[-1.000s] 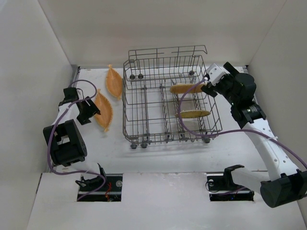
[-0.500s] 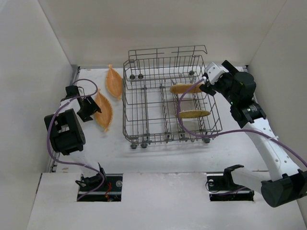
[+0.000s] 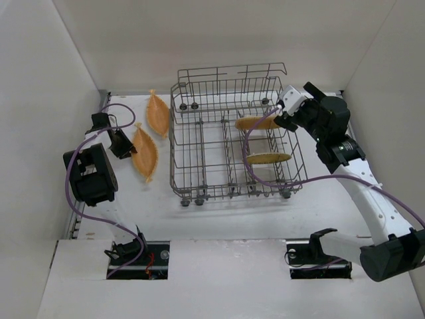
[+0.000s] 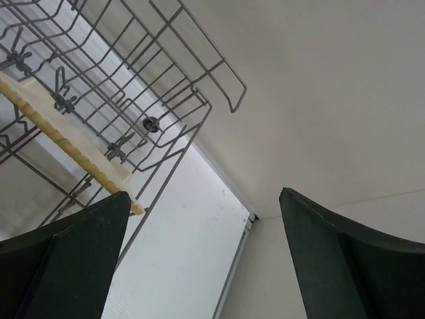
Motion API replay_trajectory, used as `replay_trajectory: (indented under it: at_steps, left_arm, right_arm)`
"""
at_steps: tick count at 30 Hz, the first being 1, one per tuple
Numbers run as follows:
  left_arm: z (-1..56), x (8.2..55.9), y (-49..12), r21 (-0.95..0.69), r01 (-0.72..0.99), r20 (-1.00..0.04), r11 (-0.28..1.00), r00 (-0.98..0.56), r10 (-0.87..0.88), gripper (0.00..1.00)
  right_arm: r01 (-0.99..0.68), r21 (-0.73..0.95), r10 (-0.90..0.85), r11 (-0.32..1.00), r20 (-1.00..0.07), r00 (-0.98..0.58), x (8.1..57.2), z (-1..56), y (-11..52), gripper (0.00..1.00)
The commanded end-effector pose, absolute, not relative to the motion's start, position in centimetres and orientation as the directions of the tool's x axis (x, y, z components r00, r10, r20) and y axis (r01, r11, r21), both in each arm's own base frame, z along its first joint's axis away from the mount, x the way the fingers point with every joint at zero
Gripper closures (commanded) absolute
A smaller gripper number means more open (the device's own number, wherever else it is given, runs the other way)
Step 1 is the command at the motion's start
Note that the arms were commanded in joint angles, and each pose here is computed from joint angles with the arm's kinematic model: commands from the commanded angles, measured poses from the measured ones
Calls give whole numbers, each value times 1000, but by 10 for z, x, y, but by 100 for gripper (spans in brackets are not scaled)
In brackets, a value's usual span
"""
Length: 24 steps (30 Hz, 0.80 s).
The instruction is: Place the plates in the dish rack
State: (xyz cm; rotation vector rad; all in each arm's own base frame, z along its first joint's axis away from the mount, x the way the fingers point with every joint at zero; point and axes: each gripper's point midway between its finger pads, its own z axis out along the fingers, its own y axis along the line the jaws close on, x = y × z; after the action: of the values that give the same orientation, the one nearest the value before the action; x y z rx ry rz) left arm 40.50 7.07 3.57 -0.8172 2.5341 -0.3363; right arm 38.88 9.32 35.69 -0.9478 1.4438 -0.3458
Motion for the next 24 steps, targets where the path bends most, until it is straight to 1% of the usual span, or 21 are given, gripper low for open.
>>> replay_trajectory:
  at_steps: [1,3,6,9,17,24]
  left_arm:
    - [50,413,68,-376,-460,-375,804,-718,-586,79]
    - [52,409,67,-375,-456,-378,807,-720,-582,86]
    - [56,403,68,-366,-451,-389,814,-721,-574,93]
    - [63,397,77,-352,-458,-410,816,-708,-574,97]
    - [118,396,118,-290,-448,-573,845,-626,-529,100]
    - [192,400,137,-204,-384,-742,901,-540,-398,100]
  right_arm:
    - [-287,-732,-707,618,-677,205,392,385,97,0]
    - [-290,-734,-710,614,-674,202,393,381,98,0]
    - [-295,-733,-711,613,-674,200,396,378,99,0]
    - [-289,-734,-711,615,-674,199,400,377,99,0]
    - [-281,-735,-708,618,-675,208,405,375,104,0]
    - [-269,-737,-710,620,-673,207,406,372,106,0]
